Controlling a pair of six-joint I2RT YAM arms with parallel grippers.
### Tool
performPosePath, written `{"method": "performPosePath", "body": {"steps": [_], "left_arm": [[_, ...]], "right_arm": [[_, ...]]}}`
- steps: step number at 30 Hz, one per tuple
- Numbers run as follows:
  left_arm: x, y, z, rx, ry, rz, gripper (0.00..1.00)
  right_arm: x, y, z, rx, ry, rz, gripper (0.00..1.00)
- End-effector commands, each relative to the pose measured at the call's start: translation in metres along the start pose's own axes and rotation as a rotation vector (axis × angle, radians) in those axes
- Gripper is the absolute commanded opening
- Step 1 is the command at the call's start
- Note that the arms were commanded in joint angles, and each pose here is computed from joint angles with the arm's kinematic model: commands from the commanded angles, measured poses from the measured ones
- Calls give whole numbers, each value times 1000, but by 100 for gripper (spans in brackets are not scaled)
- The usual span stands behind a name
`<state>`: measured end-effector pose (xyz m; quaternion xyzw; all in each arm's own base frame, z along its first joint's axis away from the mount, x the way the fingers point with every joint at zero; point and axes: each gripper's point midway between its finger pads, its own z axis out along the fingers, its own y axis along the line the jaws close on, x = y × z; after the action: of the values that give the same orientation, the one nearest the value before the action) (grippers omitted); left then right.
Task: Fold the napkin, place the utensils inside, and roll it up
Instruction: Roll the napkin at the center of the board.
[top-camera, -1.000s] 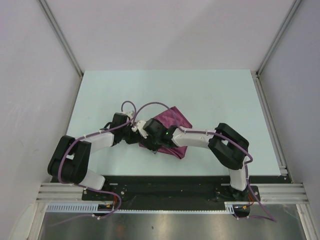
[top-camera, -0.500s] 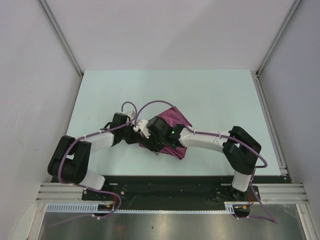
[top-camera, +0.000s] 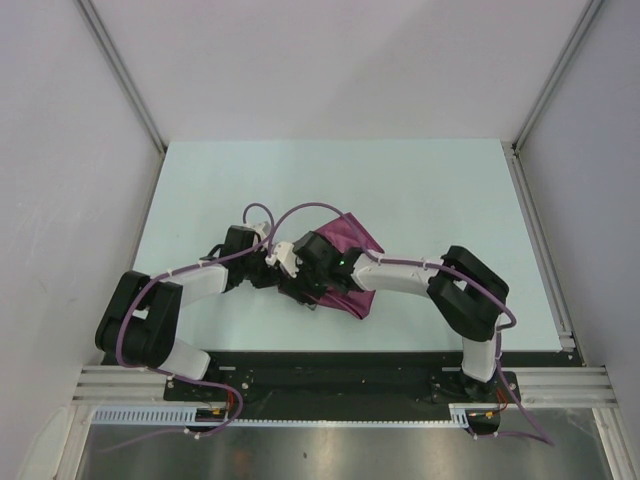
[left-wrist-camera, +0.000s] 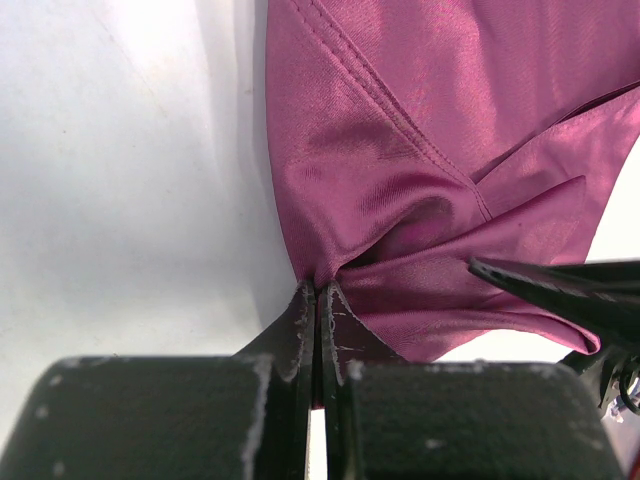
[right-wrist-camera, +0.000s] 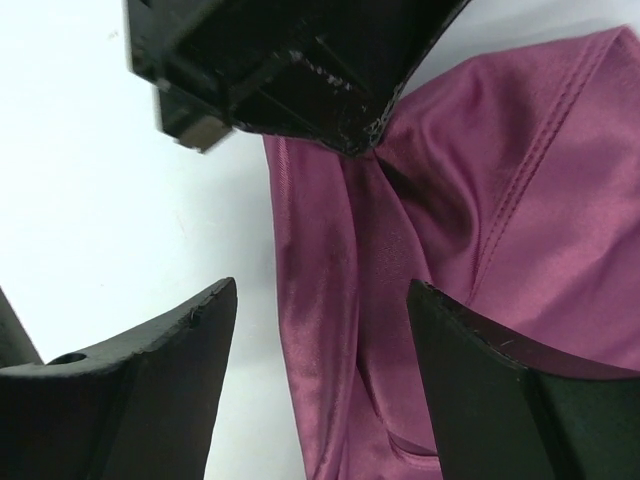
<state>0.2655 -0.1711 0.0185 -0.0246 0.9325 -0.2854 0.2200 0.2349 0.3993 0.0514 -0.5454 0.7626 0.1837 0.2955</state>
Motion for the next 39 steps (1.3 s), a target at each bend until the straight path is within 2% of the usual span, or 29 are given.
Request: {"method": "performPosePath", "body": {"steps": [1, 8, 22, 25, 26, 29, 35, 39], "left_arm": [[-7, -6, -2, 20, -2, 25, 0], [-9, -9, -2, 31, -6, 24, 0], [-19, -20, -7, 67, -53, 19, 0], [-25, -22, -11, 66, -82, 26, 11], [-28, -21, -14, 62, -98, 24, 23], [-37, -19, -24, 46, -154, 17, 42], [-33, -7, -40, 11, -229, -1, 62], [-26, -16, -43, 85, -251, 25, 70]], "right_arm": [[-1, -3, 7, -43, -6, 11, 74], [21, 5, 10, -76, 65, 51, 73], [67, 3, 12, -6, 232, 200, 45], [71, 11, 11, -53, 245, 218, 36], [70, 13, 10, -72, 243, 219, 31], [70, 23, 8, -174, 255, 250, 25], [66, 41, 3, -406, 265, 344, 19], [66, 52, 1, -554, 281, 408, 17]]}}
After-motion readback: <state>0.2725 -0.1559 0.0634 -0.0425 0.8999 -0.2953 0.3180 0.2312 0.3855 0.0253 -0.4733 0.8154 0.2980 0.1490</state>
